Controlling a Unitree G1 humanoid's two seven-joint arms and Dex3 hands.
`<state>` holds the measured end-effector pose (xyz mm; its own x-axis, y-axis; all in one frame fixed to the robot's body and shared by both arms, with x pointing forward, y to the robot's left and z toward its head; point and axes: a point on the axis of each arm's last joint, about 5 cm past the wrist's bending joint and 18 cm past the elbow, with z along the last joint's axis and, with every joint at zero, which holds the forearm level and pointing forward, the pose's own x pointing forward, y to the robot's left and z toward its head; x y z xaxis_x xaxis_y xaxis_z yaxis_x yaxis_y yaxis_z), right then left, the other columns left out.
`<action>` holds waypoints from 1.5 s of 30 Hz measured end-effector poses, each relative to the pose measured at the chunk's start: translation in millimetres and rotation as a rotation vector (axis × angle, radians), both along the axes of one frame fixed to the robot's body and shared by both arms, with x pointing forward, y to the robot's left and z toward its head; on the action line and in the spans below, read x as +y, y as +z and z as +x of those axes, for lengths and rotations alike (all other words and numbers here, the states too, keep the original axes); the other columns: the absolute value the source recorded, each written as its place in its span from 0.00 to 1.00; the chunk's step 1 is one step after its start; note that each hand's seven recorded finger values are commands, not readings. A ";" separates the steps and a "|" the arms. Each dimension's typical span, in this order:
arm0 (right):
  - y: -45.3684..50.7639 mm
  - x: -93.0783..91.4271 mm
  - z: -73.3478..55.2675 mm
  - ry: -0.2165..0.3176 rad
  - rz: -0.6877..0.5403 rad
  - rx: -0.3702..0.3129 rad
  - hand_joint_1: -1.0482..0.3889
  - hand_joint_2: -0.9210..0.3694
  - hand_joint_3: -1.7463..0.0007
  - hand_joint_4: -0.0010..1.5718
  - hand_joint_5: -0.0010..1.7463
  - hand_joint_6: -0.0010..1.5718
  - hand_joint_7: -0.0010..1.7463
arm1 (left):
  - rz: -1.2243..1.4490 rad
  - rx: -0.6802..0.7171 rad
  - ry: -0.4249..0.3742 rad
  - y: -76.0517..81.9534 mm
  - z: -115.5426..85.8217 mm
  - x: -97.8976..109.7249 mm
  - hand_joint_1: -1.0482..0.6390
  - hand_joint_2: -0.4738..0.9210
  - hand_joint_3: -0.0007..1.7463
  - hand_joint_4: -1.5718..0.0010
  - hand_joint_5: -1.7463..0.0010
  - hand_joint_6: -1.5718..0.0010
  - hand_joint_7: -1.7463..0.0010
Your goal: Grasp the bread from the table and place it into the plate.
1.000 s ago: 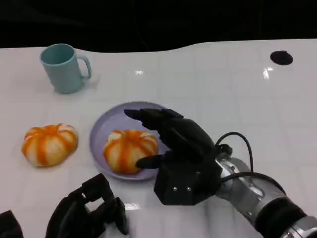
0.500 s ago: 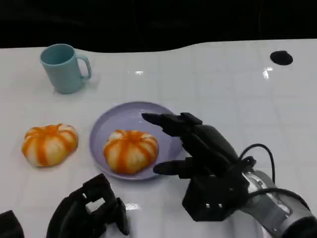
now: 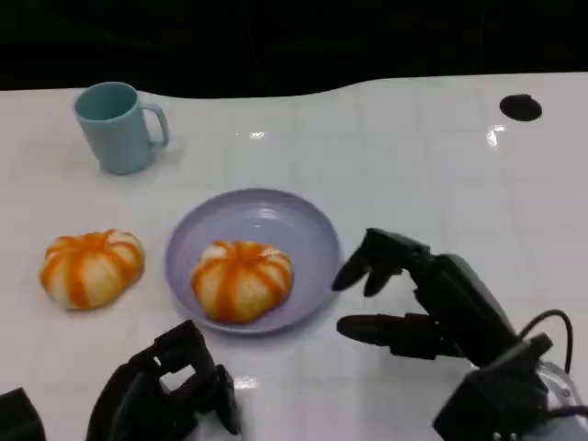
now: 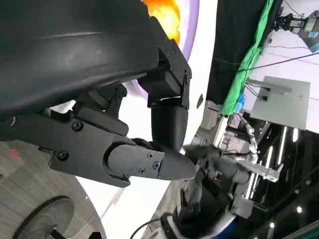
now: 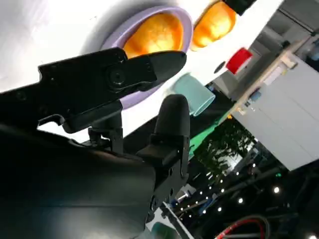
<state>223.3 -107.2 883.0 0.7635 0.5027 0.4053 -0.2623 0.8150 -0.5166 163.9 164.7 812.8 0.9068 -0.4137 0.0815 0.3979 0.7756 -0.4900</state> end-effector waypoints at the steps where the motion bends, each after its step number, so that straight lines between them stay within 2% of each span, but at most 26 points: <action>1: -0.6 -2.6 -2.8 0.005 0.017 0.004 0.42 0.00 0.93 0.44 1.00 0.32 0.99 | -0.001 0.001 -0.002 0.0 0.2 -0.2 0.24 1.00 0.13 0.48 0.00 0.57 0.07; 7: -2.0 -18.7 -18.3 0.034 0.094 0.080 0.45 0.00 0.88 0.50 1.00 0.36 1.00 | -0.004 0.009 -0.007 -0.2 0.3 -0.6 0.24 1.00 0.13 0.48 0.00 0.57 0.07; 15: -6.2 -34.2 -49.1 0.041 0.209 0.286 0.44 0.00 0.83 0.52 1.00 0.35 1.00 | -0.012 0.013 -0.012 0.3 1.4 -1.3 0.24 1.00 0.12 0.49 0.00 0.57 0.07; 22: -7.7 -38.9 -66.7 0.042 0.253 0.385 0.46 0.00 0.82 0.51 1.00 0.35 1.00 | -0.012 0.013 -0.013 0.3 1.5 -1.6 0.24 1.00 0.13 0.49 0.00 0.57 0.08; 27: -10.4 -41.7 -69.8 0.016 0.297 0.413 0.44 0.00 0.81 0.51 1.00 0.37 1.00 | -0.014 0.014 -0.013 0.2 1.5 -1.6 0.25 1.00 0.12 0.49 0.00 0.57 0.08; 35: -18.0 -47.5 -68.9 0.012 0.368 0.471 0.43 0.01 0.80 0.50 1.00 0.36 1.00 | -0.013 0.014 -0.015 0.8 1.2 -1.5 0.24 1.00 0.12 0.50 0.00 0.57 0.08; 45: -23.0 -48.8 -65.6 0.008 0.387 0.493 0.43 0.03 0.79 0.51 1.00 0.37 1.00 | -0.013 0.014 -0.017 1.1 -0.8 -1.7 0.24 1.00 0.13 0.50 0.00 0.58 0.08</action>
<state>157.7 -156.0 860.0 0.9040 0.3962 0.1605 -0.4013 0.9160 -0.0012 163.1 163.0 813.9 0.9006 -0.4283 0.0743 0.4042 0.7624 -0.5053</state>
